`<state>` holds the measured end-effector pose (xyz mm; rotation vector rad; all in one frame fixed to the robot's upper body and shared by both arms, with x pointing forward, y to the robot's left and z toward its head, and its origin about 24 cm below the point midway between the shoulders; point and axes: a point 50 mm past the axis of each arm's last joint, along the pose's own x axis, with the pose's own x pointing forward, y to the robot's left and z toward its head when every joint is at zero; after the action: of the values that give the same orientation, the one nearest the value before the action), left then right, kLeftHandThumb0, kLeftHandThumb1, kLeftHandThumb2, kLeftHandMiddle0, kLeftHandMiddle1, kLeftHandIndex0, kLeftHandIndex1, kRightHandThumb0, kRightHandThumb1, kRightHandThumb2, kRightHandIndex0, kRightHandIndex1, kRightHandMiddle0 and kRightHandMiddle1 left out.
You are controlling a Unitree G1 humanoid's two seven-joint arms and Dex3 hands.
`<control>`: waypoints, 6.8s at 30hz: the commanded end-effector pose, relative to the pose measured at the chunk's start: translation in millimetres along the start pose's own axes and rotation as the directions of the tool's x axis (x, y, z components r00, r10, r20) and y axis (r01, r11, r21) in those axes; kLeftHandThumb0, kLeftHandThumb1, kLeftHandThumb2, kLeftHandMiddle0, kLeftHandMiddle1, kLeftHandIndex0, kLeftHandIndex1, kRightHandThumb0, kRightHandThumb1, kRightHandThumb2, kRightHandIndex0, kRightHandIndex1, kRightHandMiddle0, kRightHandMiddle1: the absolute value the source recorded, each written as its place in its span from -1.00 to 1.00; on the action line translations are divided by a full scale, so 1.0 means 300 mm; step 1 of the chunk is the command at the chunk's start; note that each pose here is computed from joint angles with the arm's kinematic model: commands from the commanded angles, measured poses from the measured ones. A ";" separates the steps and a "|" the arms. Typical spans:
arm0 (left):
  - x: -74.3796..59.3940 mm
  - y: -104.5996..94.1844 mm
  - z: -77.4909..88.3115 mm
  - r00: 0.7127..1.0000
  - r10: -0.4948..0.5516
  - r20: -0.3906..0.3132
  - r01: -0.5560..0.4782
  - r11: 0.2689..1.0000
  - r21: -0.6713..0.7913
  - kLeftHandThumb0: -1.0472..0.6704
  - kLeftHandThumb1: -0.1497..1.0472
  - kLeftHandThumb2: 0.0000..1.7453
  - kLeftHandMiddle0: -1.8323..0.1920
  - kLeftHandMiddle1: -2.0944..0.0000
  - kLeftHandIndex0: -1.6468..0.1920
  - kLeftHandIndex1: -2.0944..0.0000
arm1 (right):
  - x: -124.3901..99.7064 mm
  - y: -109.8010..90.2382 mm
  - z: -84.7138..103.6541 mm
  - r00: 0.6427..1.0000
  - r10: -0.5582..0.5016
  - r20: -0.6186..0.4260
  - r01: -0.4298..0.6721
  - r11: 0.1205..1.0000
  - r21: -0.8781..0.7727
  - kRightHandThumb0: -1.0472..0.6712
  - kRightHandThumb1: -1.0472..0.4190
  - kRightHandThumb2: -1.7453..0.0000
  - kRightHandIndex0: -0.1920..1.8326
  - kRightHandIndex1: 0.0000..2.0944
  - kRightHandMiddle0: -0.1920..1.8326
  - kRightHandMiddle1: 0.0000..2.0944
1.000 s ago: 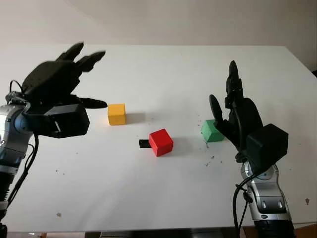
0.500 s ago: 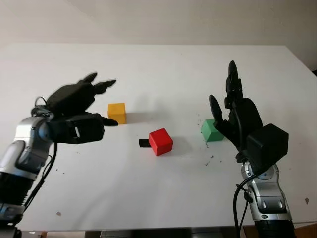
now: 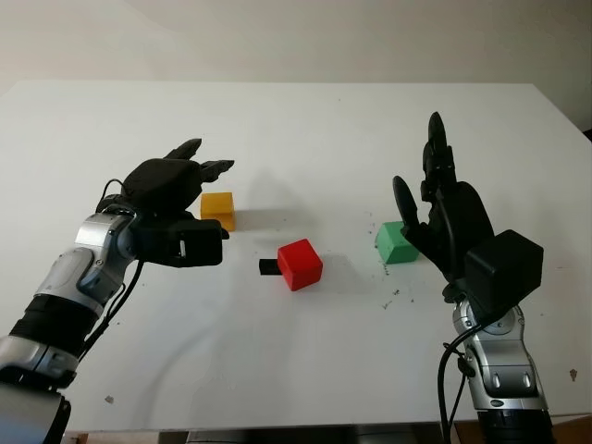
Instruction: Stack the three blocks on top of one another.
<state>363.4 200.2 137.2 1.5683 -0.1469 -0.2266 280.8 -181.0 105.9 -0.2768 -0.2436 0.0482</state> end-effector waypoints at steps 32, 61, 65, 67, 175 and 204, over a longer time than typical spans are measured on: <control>-0.010 0.017 -0.014 1.000 -0.007 0.019 0.007 1.000 -0.003 -0.23 1.00 -0.92 0.41 0.92 0.50 -0.28 | 0.004 -0.012 0.002 1.000 -0.010 0.011 0.010 1.000 -0.029 -0.68 -1.00 0.37 -1.00 -1.00 -1.00 -0.99; -0.085 0.173 0.087 0.915 0.138 0.380 0.117 0.809 -0.576 -0.29 1.00 -0.91 0.43 0.94 0.45 -0.31 | -0.001 0.003 0.002 1.000 -0.023 0.008 0.023 0.999 -0.031 -0.69 -1.00 0.38 -1.00 -1.00 -1.00 -0.96; -0.092 0.184 0.107 0.886 0.161 0.434 0.191 0.727 -0.659 -0.32 1.00 -0.91 0.43 0.94 0.45 -0.39 | -0.001 0.004 0.003 1.000 -0.021 0.008 0.021 1.000 -0.019 -0.70 -1.00 0.38 -1.00 -1.00 -1.00 -0.97; -0.094 0.188 0.115 0.869 0.160 0.468 0.241 0.690 -0.683 -0.29 1.00 -0.90 0.44 0.95 0.50 -0.44 | -0.002 0.005 0.002 1.000 -0.019 0.008 0.019 1.000 -0.018 -0.70 -1.00 0.38 -1.00 -1.00 -1.00 -0.98; -0.057 -0.036 0.186 0.876 -0.069 0.477 0.384 0.698 -0.605 -0.37 0.99 -0.94 0.46 1.00 0.44 -0.23 | 0.002 -0.012 0.005 1.000 -0.009 0.016 0.010 0.999 -0.032 -0.69 -1.00 0.40 -1.00 -1.00 -1.00 -0.95; -0.063 -0.039 0.162 0.884 -0.055 0.464 0.370 0.690 -0.622 -0.38 0.94 -0.94 0.54 1.00 0.58 0.17 | 0.003 -0.019 0.005 1.000 -0.003 0.012 0.004 0.999 -0.037 -0.69 -1.00 0.41 -1.00 -1.00 -0.99 -0.95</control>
<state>334.4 152.5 128.3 0.7429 -0.1846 -0.7366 280.7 -183.9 104.0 -0.3029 -0.2355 0.0484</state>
